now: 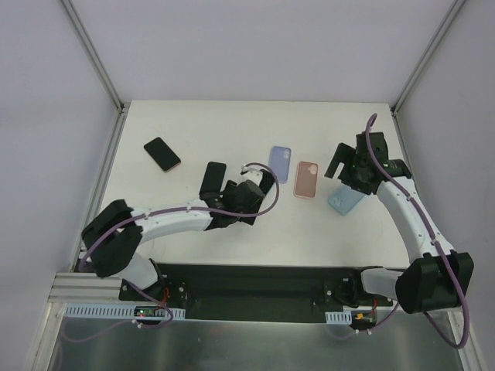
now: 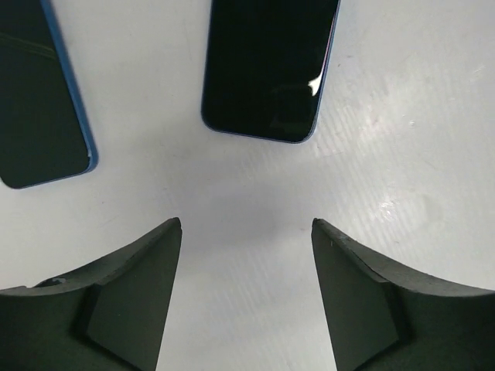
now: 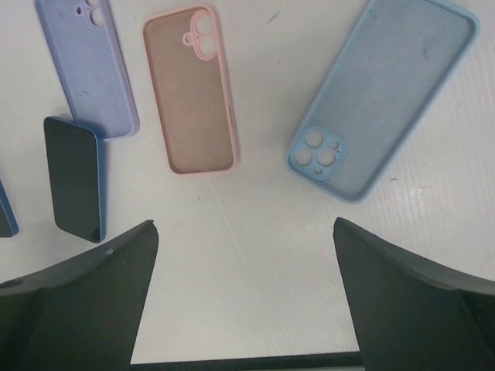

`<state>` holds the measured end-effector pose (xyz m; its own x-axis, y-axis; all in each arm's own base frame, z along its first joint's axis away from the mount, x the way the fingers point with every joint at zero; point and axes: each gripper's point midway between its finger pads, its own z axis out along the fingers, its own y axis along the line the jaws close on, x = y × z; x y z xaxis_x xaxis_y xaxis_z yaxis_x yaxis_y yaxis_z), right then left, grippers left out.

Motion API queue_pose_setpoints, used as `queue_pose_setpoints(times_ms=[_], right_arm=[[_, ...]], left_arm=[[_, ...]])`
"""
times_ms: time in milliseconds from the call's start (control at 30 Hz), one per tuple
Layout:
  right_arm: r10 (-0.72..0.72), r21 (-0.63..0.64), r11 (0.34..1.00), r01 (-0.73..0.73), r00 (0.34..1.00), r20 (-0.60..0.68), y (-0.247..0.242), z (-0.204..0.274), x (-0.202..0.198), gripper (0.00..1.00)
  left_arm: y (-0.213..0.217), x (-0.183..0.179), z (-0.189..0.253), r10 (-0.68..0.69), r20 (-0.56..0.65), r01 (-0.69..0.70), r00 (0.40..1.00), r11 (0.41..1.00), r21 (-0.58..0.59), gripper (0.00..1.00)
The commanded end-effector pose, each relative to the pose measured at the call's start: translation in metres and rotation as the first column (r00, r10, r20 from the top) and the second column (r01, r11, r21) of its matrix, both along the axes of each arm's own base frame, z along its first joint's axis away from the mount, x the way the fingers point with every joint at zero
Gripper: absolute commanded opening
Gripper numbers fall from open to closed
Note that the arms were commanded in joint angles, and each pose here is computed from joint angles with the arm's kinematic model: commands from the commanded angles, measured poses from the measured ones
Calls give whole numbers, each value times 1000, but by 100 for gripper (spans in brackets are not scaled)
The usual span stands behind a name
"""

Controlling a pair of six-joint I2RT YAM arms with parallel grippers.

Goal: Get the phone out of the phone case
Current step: Place the phone at the center of the board, then reset both arms

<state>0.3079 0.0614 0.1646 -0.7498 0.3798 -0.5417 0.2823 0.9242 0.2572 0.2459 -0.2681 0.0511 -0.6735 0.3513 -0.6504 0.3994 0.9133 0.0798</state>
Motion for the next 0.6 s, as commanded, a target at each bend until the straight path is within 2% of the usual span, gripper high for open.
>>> queue_pose_setpoints(times_ms=[0, 167, 333, 567], right_arm=[[-10, -76, 997, 9, 1000, -14, -18, 2, -30, 96], [-25, -94, 995, 27, 1000, 16, -27, 10, -52, 96], [-43, -137, 989, 48, 998, 44, -40, 19, -75, 96], [-64, -197, 978, 68, 998, 26, -54, 9, -98, 96]], left_arm=[[6, -5, 48, 24, 53, -17, 998, 991, -135, 68], [29, -14, 61, 46, 16, -41, 999, 975, -218, 70], [52, -28, 73, 54, -55, -70, 997, 925, -374, 73], [97, -36, 87, 159, -21, -155, 987, 913, -378, 81]])
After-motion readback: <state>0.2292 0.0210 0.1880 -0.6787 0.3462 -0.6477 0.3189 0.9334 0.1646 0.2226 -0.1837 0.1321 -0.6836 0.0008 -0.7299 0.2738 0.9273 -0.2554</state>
